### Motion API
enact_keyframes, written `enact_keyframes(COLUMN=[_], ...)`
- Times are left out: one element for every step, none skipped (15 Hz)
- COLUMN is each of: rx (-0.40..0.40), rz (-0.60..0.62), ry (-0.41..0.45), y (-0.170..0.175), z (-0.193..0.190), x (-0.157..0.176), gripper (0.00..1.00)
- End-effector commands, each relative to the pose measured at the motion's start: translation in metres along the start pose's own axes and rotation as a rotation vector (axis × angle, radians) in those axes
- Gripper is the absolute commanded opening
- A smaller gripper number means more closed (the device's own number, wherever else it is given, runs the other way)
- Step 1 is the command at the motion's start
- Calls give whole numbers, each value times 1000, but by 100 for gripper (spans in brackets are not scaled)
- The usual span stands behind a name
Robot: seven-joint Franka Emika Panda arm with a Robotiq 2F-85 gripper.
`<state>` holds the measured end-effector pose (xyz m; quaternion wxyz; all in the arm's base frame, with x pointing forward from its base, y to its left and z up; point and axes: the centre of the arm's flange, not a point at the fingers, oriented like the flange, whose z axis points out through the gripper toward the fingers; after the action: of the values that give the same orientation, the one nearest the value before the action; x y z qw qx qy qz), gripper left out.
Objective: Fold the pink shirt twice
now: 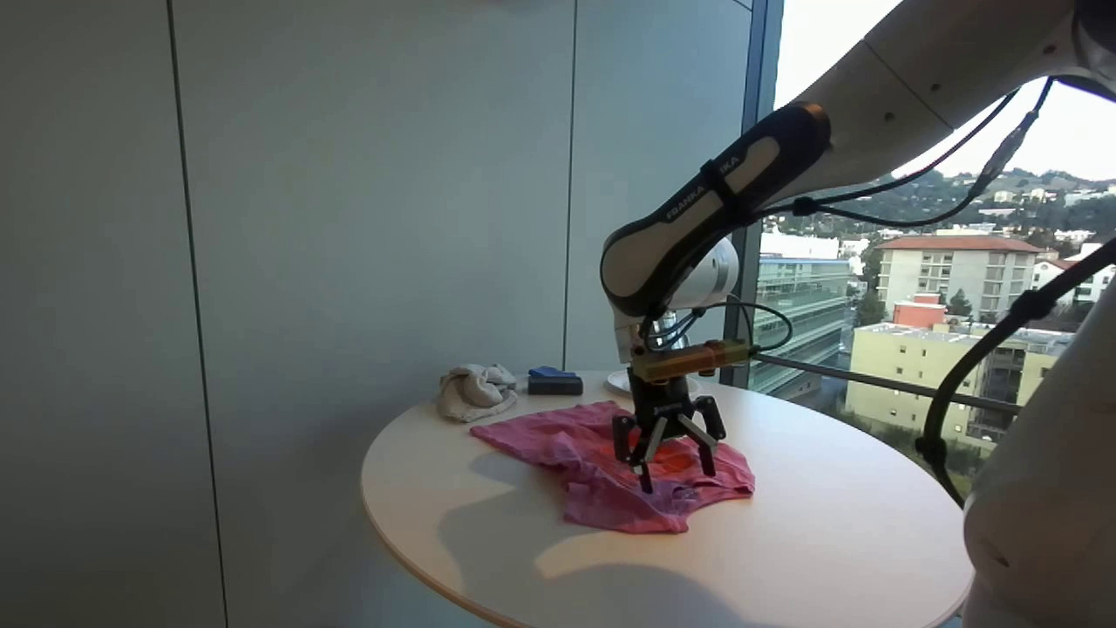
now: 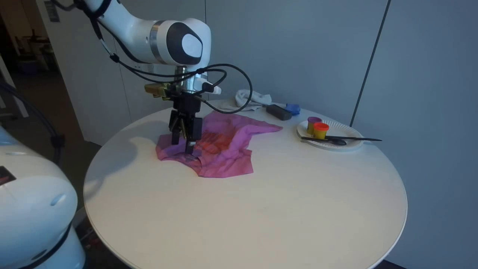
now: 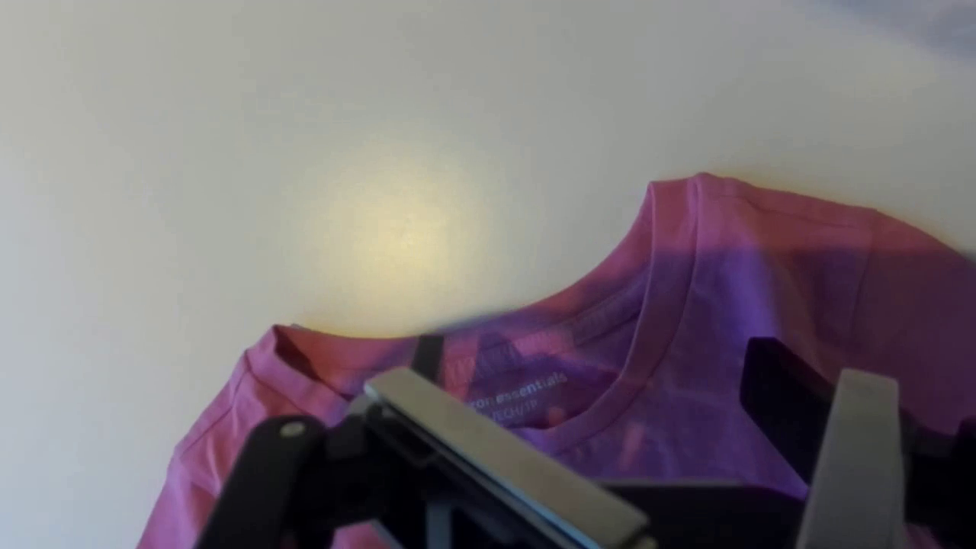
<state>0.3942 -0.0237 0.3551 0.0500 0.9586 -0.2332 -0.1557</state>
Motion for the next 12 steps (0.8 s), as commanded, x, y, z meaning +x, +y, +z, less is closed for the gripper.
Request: enact_keyframes(rx=[-29,-26,-24,-17,-1,10,23,33,47,57,70,80], rz=[54,55,53,55,50,46,44,44,40,41,40,40], ry=[-27,-36,-42,-46,-43,-38,-32,-29,-23,-20,-19,-15], y=[-5,-7,-10,-12,-15,-17,-21,-23,-25,-26,-28,-30], z=[17,21,24,25,25,24,24,24,23,22,21,20], x=[3,4,5,6,6,6,6,5,4,3,3,2], gripper=[100,100,100,87,73,66,56,50,44,34,28,19])
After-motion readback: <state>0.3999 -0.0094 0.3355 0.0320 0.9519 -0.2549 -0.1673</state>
